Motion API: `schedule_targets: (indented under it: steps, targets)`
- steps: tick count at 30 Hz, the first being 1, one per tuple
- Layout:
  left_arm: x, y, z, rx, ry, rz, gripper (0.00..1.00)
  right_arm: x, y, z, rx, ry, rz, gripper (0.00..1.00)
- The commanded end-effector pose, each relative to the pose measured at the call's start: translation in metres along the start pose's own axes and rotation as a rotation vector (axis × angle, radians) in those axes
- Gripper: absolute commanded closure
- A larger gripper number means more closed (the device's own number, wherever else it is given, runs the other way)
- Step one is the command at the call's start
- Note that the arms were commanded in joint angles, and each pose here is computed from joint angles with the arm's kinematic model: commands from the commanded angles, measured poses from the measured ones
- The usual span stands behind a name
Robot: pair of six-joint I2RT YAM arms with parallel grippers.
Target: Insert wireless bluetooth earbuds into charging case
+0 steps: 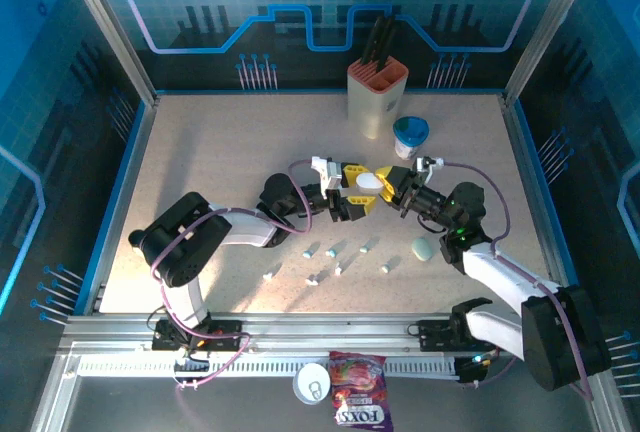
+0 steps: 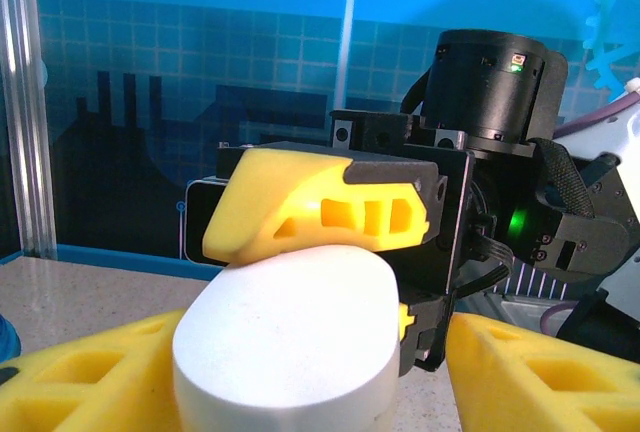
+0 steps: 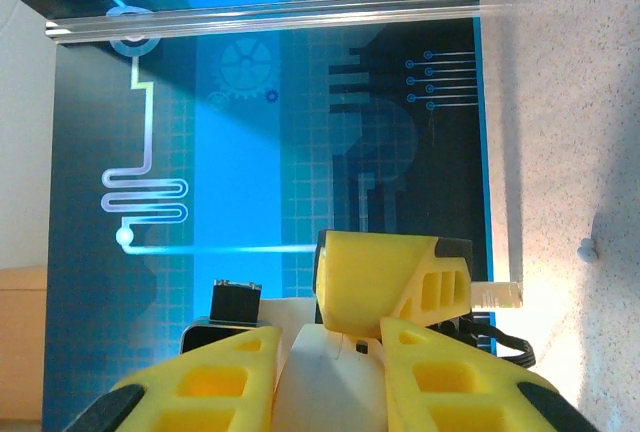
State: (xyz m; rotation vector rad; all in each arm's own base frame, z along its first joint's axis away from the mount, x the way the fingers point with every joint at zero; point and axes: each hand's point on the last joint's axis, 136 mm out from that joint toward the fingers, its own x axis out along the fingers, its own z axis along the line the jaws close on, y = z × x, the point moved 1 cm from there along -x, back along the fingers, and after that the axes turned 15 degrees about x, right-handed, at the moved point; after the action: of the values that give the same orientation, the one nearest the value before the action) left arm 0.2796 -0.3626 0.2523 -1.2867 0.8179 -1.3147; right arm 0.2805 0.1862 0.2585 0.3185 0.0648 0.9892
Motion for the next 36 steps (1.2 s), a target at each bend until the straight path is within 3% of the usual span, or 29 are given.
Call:
schedule_targets:
  steps: [1,10,14,18,23,27,33,34,36]
  targets:
    - [0.005,0.007,-0.001,-0.034,0.007,0.011,0.39,-0.004,0.01,0.028,-0.086,-0.089,0.024,0.76]
    - [0.006,0.008,-0.003,-0.036,0.02,0.011,0.66,-0.004,0.011,0.026,-0.086,-0.079,0.028,0.75]
    - [0.005,0.006,-0.004,-0.01,0.017,0.009,0.67,-0.005,0.012,0.021,-0.097,-0.046,0.033,0.57]
    - [0.004,0.005,-0.002,0.019,0.003,0.009,0.66,-0.007,0.015,0.015,-0.104,-0.008,0.041,0.5]
    - [0.006,0.004,0.001,0.038,-0.003,0.006,0.66,-0.012,0.019,0.005,-0.096,0.043,0.042,0.49]
    - [0.006,0.004,0.0,0.045,0.004,0.005,0.66,-0.015,0.019,0.001,-0.089,0.056,0.032,0.52]
    - [0.005,0.003,-0.004,0.048,0.026,0.004,0.64,-0.015,0.017,0.001,-0.09,0.055,0.023,0.72]
    - [0.004,0.002,-0.005,0.049,0.025,0.003,0.61,-0.015,0.017,0.002,-0.096,0.049,0.021,0.75]
    - [0.004,0.001,-0.005,0.051,0.028,0.002,0.44,-0.015,0.018,0.006,-0.103,0.034,0.022,0.77]
